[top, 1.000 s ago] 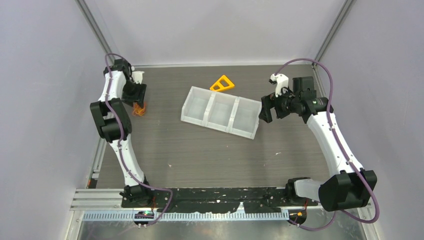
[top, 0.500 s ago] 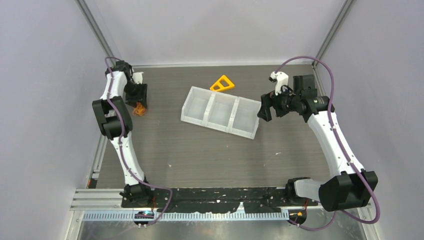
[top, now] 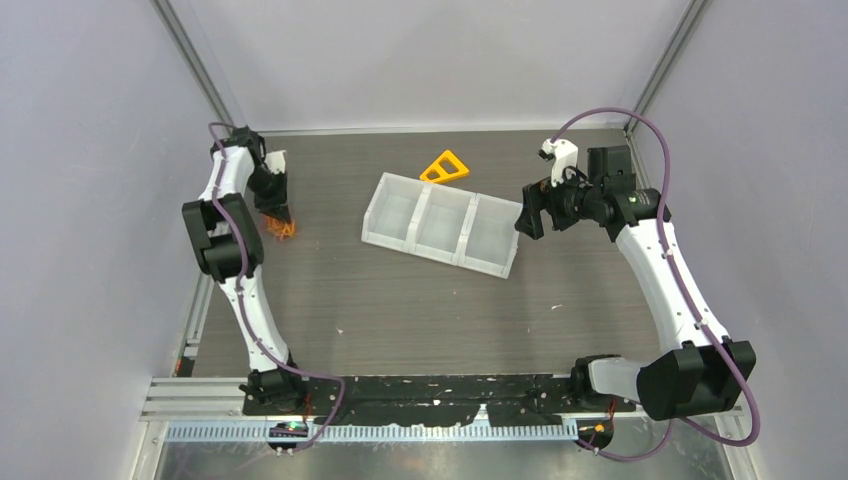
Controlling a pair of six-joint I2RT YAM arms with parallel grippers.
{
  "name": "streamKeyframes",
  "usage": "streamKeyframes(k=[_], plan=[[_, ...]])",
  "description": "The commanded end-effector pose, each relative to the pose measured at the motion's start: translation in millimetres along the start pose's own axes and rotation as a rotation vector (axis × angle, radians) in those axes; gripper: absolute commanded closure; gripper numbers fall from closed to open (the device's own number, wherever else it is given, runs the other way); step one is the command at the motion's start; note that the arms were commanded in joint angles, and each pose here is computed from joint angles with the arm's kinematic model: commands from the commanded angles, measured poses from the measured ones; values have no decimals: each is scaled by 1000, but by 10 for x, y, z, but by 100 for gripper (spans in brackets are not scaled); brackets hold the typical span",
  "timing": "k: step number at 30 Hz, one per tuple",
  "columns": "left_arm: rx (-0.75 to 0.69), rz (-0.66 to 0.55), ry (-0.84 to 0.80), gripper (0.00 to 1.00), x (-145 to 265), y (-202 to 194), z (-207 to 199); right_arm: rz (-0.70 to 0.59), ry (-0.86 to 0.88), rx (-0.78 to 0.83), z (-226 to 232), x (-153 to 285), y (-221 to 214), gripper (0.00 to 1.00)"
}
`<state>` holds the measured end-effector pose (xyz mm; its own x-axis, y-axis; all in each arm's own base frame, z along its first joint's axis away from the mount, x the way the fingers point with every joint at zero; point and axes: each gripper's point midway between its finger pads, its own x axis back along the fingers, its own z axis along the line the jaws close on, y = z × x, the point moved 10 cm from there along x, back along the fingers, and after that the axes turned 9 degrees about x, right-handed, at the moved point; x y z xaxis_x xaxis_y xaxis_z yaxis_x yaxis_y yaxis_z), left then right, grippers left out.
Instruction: Untangle the cables
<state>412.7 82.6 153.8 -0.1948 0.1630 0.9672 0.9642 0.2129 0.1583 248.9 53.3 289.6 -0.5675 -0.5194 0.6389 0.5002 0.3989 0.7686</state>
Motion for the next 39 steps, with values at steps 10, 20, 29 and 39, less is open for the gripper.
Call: streamKeyframes(k=[10, 20, 29, 39], plan=[[-377, -183, -590, 100, 1249, -1596, -1095, -166, 234, -15, 318, 54, 338, 5], [-803, -364, -1189, 100, 1581, -2581, -2039, -251, 680, -164, 823, -109, 638, 5], [-1016, -385, -1265, 100, 1563, -2826, -2414, -164, 919, -222, 1300, -452, 556, 5], [-1121, -593, -1130, 100, 1546, -2730, -2408, -121, 1098, -383, 1584, -520, 230, 5]])
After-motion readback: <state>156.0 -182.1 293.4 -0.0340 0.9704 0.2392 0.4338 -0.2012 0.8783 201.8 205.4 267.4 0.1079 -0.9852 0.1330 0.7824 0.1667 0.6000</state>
